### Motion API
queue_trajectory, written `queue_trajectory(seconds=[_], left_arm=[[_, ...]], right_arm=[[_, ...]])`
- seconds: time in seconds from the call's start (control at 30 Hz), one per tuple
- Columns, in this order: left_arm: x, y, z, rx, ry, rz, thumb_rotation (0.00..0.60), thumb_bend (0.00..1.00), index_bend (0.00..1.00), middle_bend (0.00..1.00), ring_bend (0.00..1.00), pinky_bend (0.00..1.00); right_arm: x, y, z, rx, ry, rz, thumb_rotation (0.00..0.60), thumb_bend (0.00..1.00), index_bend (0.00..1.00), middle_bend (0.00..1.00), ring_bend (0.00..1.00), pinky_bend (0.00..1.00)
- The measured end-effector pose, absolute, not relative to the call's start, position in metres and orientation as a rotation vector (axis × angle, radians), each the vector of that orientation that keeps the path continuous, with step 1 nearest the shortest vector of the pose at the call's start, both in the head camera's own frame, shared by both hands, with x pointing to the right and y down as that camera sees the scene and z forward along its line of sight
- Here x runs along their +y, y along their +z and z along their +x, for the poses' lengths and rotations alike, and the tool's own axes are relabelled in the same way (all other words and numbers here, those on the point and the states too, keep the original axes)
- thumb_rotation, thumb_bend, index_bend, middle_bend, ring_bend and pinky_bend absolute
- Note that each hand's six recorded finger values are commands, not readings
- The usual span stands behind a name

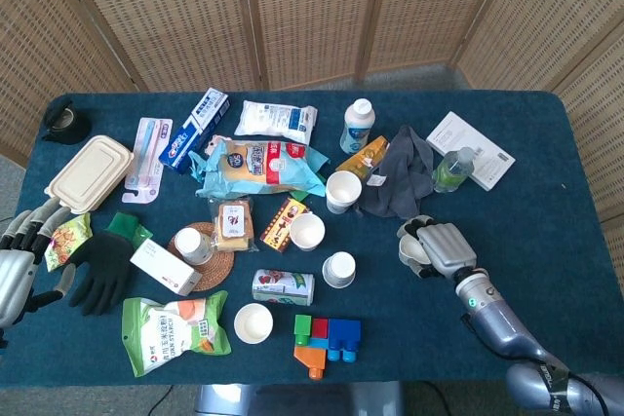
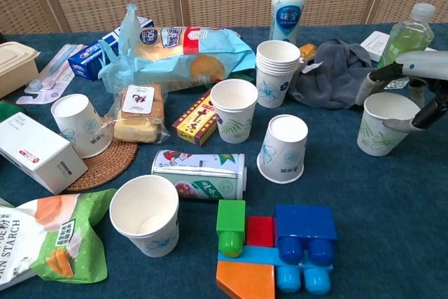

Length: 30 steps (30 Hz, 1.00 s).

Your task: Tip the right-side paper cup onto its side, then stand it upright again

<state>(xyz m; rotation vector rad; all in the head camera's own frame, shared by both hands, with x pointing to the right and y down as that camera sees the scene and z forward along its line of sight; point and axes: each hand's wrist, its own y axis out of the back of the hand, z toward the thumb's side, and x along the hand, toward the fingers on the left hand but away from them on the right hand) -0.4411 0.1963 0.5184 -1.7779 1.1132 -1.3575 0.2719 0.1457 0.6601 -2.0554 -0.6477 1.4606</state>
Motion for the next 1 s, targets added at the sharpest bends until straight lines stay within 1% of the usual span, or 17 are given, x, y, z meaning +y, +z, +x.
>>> queue_trajectory(seconds=[0.2,0.5,0.83,1.0], left_arm=[[0.196,0.520,-0.442,1.114,-1.357,-1.781,0.600,0.51,0.00,0.00,0.00,0.02],[0.194,0.519,-0.442,1.117,-1.353,-1.780,0.600,0.51,0.00,0.00,0.00,0.02],[0.194,0.516,-0.441,1.112,-1.347,-1.776,0.600,0.51,0.00,0.00,0.00,0.02],[0.194,0.514,-0.440,1.110,-1.345,-1.774,0.600,0.51,0.00,0.00,0.00,0.02]], right_arm=[[0.143,0.656,0.273,-0.723,1.451,-2.116,0.600,0.45,0.30,0.27,0.17,0.54],[0.134,0.649,0.276,-0.978,1.423,-2.355,0.600,0.45,0.30,0.27,0.17,0.54],[0.125,0.652,0.286,-1.340,1.345,-2.675,0.600,0.45,0.29,0.26,0.17,0.47],[0.121,0.661,0.299,-1.413,1.320,-2.733,0.600,0.44,0.28,0.26,0.15,0.43]])
